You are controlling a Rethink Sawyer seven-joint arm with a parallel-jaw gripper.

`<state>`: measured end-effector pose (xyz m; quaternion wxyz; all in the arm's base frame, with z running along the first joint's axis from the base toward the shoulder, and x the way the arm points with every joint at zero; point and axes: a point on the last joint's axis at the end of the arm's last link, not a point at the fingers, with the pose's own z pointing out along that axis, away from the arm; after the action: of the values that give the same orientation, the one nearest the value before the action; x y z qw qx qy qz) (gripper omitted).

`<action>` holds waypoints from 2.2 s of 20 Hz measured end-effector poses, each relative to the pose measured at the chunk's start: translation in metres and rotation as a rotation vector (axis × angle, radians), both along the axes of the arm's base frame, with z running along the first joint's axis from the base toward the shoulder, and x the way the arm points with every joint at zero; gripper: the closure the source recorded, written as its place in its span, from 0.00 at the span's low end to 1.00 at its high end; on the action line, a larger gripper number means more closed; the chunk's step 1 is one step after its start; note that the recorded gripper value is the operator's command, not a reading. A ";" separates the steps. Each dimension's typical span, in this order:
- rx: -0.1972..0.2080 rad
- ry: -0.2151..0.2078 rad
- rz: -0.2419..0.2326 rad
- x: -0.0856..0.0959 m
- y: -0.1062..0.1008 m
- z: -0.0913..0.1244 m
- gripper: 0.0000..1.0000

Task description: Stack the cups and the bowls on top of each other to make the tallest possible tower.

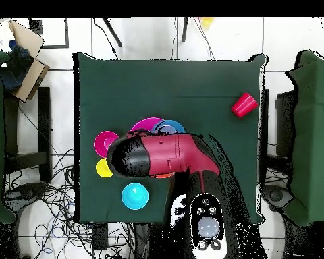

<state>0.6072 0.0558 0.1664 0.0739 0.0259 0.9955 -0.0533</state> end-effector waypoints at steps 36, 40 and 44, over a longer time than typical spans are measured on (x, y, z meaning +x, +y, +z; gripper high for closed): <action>-0.040 0.001 -0.085 -0.008 -0.044 -0.006 0.00; -0.037 -0.037 -0.106 -0.003 -0.060 -0.006 0.00; -0.033 -0.090 -0.139 0.003 -0.085 -0.005 0.00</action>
<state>0.6101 -0.0295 0.1610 0.1150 0.0960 0.9860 -0.0734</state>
